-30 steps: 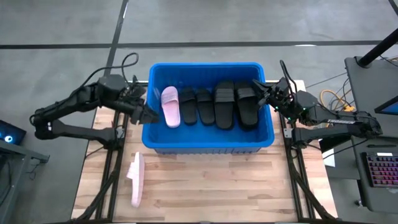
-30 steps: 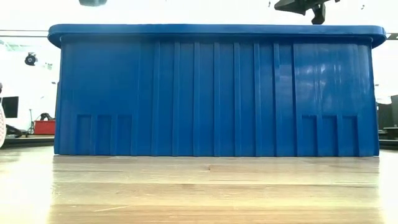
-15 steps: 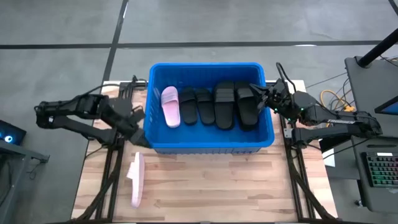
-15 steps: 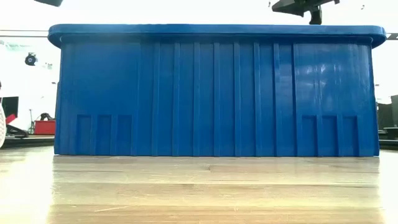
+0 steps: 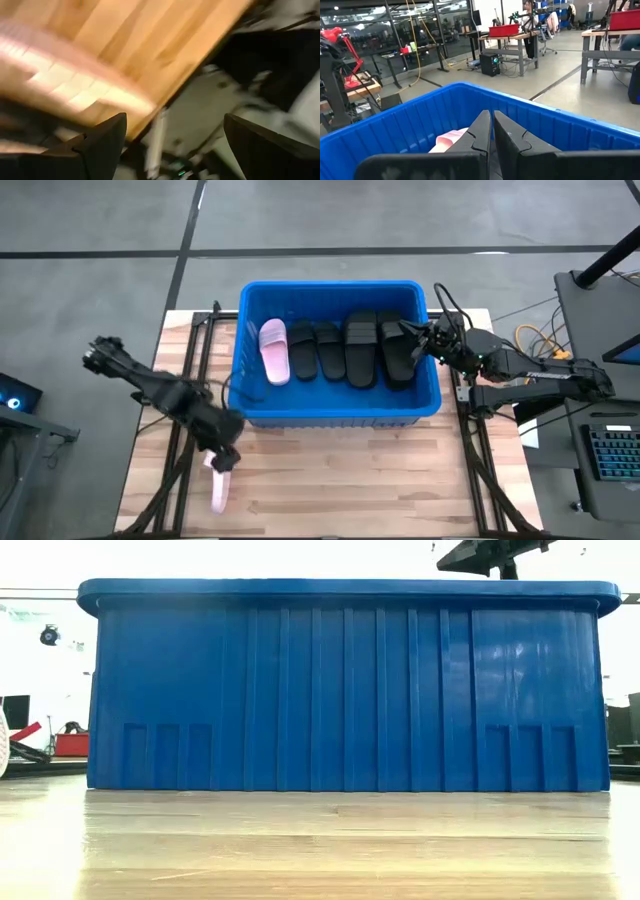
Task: Pick and place slides into bin
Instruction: Put the pink slide into the bin
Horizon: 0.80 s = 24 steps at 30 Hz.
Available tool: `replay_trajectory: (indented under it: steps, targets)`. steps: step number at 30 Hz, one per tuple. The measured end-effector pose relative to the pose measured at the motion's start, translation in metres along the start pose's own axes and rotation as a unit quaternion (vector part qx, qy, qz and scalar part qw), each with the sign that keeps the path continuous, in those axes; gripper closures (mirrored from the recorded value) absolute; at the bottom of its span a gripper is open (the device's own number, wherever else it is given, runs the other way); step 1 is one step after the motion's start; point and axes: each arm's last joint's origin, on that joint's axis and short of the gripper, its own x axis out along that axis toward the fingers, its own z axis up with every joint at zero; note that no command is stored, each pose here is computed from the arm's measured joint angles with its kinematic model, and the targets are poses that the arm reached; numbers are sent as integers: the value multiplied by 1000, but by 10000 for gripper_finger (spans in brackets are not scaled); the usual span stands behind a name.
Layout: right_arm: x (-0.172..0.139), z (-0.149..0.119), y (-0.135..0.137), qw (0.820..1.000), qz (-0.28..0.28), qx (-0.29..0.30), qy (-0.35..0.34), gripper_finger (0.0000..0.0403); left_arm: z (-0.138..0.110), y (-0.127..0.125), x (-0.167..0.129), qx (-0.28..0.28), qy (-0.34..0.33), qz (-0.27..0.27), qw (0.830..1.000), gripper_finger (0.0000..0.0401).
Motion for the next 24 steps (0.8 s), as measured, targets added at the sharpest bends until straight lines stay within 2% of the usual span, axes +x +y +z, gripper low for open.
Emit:
replay_trajectory:
  steps: [3,6,9,16,21,24]
  targets:
    - [0,0,0,1000,0,-1,0,390,-7,-7,11,-7,37,99,994,84]
    - [0,0,0,1000,0,-12,1,390,-15,-10,19,-13,64,196,978,84]
    - [0,-1,0,1000,-1,-17,6,390,-22,-18,30,33,48,195,979,84]
    - [0,-3,-1,1000,-4,-19,12,390,-37,-17,47,79,11,257,963,84]
    - [0,-3,-1,1000,-4,-18,12,390,-52,-7,54,82,-100,287,949,84]
    - [0,-3,-1,1000,-4,-19,12,390,-63,0,61,83,-112,300,944,84]
